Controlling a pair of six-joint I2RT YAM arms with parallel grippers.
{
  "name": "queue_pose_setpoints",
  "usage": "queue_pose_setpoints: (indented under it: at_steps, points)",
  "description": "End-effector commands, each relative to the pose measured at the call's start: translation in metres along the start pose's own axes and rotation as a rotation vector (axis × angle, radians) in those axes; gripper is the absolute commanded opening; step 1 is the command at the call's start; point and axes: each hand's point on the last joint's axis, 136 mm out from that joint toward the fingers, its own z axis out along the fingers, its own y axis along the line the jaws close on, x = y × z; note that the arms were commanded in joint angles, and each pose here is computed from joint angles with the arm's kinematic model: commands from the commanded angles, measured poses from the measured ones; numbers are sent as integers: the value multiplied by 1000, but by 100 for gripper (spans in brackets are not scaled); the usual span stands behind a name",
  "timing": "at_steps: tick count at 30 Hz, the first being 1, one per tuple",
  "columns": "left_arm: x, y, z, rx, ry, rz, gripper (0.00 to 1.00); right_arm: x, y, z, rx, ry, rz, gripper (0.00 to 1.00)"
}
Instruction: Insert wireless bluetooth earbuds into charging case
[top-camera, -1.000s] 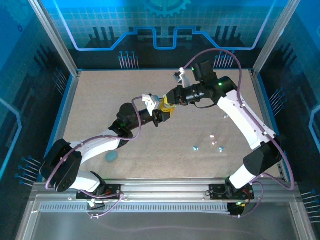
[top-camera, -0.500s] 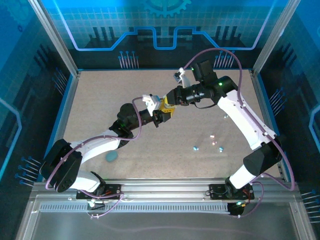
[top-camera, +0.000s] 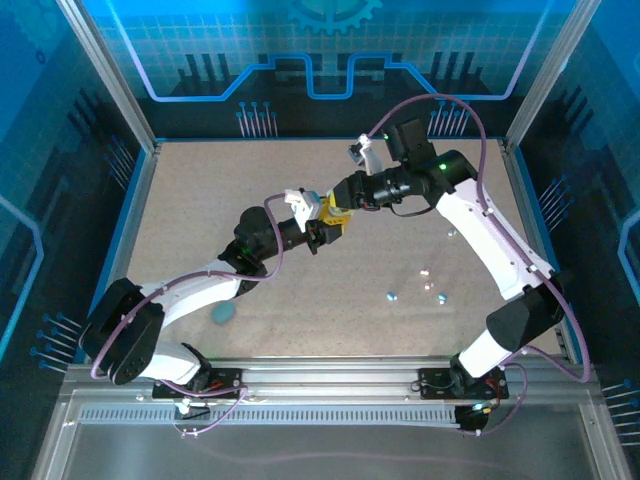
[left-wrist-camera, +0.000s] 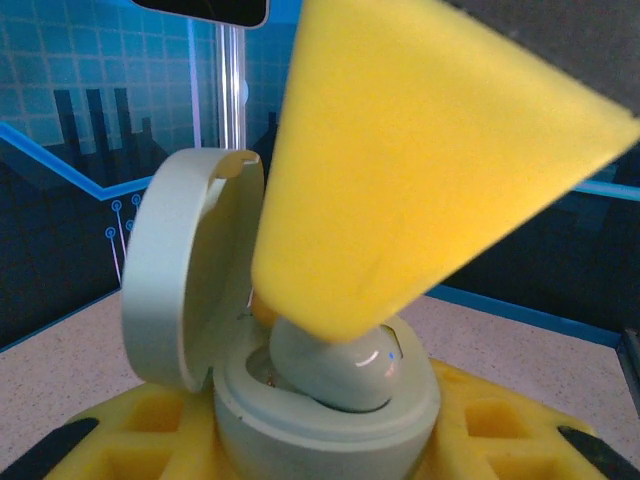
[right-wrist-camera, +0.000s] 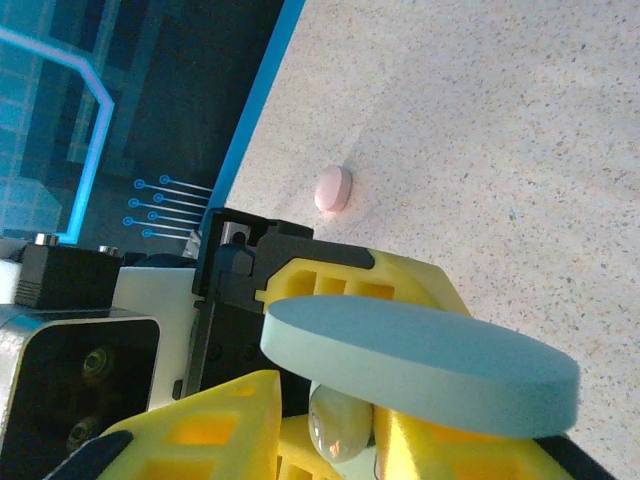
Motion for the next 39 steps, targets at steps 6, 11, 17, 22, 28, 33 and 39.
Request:
queue_pose_setpoints:
  at_steps: [6, 11, 17, 22, 28, 33, 39]
  points:
    - [-25, -2, -5, -13, -87, 58, 36, -2, 22, -29, -64, -63, -57, 41]
    - [-24, -2, -8, -22, -86, 59, 36, -10, 26, -60, -98, -171, -100, 43]
    - [-26, -3, -10, -22, -92, 59, 36, -23, -16, -110, 57, -428, -104, 46]
    - [-32, -8, -11, 1, -97, 53, 36, -8, -153, -144, 453, -559, 213, 49]
    - [-35, -9, -15, -1, -105, 51, 36, 38, -276, -137, 584, -440, 567, 50]
    - [-38, -13, -14, 20, -108, 40, 36, 62, -346, -113, 682, -292, 644, 48]
    - [-41, -15, -14, 33, -108, 28, 36, 70, -391, -106, 797, -178, 675, 47]
